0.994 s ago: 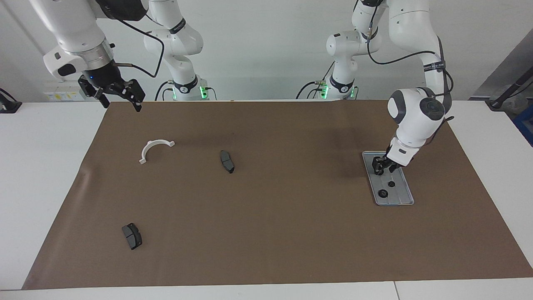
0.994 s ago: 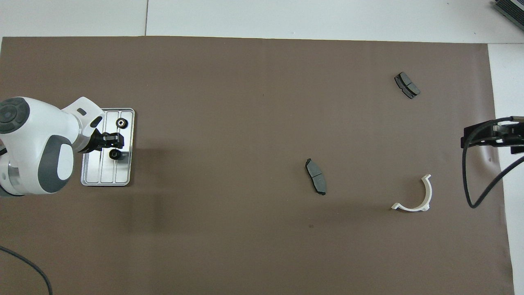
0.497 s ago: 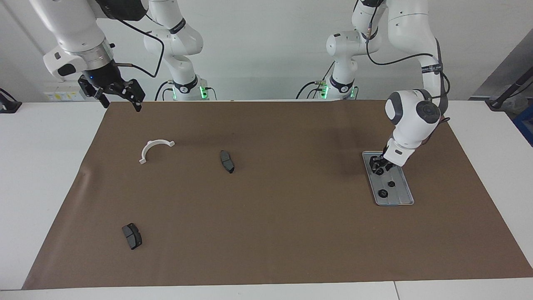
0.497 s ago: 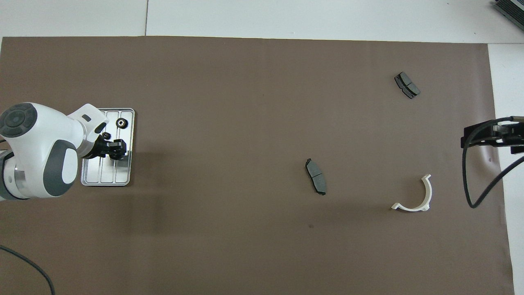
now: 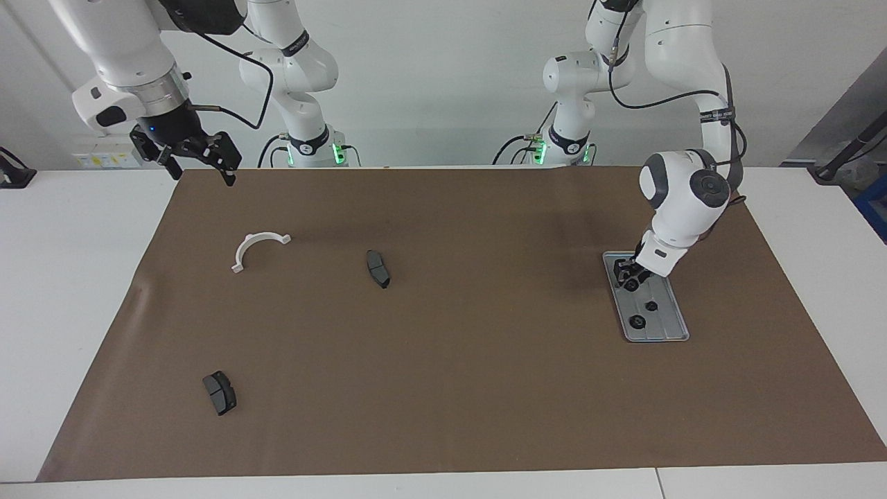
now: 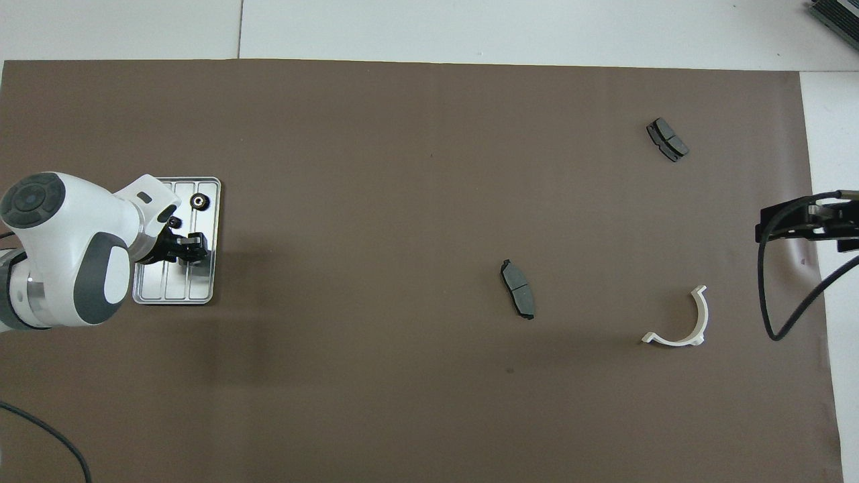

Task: Place bearing gear from tray to pile
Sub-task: 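Lower the left gripper and grasp a black bearing in the tray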

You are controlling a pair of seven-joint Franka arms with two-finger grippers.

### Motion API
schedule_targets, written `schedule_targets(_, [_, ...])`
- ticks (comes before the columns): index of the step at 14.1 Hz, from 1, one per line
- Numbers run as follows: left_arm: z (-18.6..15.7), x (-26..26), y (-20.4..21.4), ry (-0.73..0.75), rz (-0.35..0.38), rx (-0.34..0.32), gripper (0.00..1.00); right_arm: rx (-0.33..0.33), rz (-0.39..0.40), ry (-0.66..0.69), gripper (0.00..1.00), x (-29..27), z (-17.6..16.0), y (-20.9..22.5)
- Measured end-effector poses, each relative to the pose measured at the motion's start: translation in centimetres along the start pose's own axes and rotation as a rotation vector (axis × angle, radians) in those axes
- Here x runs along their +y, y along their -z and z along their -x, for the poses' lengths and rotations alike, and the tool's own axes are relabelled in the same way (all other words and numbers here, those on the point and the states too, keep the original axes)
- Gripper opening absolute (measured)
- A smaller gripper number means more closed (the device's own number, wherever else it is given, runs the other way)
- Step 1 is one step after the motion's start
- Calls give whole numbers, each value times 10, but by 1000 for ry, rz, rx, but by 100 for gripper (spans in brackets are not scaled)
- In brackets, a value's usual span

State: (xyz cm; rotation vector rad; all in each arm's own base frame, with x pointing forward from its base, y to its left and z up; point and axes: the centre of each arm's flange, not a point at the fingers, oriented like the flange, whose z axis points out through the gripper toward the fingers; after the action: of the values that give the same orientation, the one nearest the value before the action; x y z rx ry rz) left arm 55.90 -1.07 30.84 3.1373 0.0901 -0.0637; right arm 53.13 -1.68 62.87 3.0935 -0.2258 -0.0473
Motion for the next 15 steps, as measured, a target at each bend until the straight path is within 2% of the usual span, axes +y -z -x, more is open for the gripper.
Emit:
schedule_targets(3, [1, 0, -1, 0, 0, -2, 51, 0, 0, 0, 100, 0, 0, 0])
schedule_targets(7, [1, 0, -1, 0, 0, -3, 44, 0, 0, 0, 100, 0, 0, 0])
schedule_targets(15, [1, 0, -2, 2, 0, -4, 39, 0, 0, 0, 100, 0, 0, 0])
